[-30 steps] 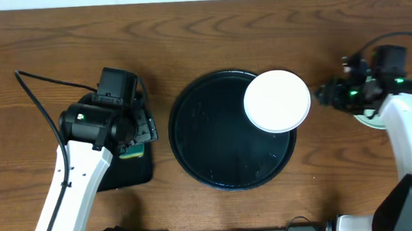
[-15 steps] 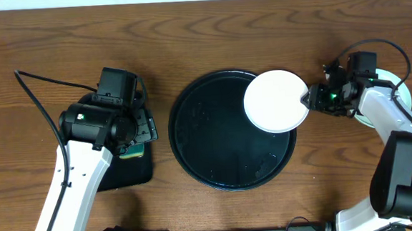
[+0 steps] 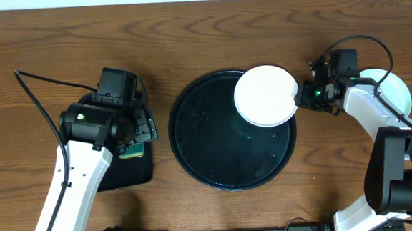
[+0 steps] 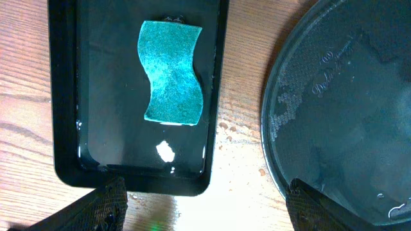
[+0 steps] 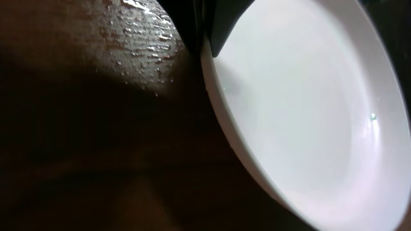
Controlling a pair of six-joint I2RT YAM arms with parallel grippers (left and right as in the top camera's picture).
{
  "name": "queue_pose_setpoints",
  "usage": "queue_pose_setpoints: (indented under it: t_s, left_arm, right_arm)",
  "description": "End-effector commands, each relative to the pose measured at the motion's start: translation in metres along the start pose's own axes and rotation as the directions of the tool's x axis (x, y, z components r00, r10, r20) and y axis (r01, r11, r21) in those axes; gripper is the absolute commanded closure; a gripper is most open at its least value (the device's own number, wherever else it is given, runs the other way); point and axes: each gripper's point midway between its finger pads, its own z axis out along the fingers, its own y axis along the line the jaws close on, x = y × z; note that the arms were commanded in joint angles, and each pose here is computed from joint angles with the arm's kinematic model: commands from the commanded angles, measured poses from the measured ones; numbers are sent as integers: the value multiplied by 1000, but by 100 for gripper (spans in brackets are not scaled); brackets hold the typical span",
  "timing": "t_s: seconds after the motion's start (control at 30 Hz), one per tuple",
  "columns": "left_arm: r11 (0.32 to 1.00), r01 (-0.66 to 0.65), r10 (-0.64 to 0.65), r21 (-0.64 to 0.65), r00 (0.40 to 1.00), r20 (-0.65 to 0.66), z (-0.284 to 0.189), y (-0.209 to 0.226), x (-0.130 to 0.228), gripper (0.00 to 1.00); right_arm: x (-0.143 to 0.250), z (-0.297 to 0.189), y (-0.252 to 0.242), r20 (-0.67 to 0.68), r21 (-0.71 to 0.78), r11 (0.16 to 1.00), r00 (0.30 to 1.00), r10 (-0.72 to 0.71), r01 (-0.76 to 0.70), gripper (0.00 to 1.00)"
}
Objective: Clean dirty plates on tray and stack at the side
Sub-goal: 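Lower the plate onto the stacked plates and open the right gripper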
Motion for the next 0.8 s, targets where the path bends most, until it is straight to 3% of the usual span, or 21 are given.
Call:
queue_pose_setpoints:
  t_s: [0.0, 0.13, 0.33, 0.53, 0.77]
  left_arm:
    - [1000, 7, -7, -3, 1000, 11, -2, 0, -3, 20]
    - [1000, 7, -7, -3, 1000, 11, -2, 0, -3, 20]
    - [1000, 5, -5, -8, 1000, 2, -2, 1, 0, 20]
    - [1000, 5, -5, -8, 1000, 1, -2, 1, 0, 20]
    - [1000, 5, -5, -8, 1000, 1, -2, 1, 0, 20]
  right_arm:
    - [3, 3, 1, -12, -2, 999, 999, 38, -38, 99]
    - [2, -8, 6, -1, -21, 999, 999, 37, -37, 99]
    - [-23, -66, 11, 156, -30, 998, 986, 53, -49, 99]
    - [-24, -124, -45, 284, 91, 949, 921, 265, -301, 99]
    - [-2, -146, -131, 325, 184, 798, 802, 502, -574, 99]
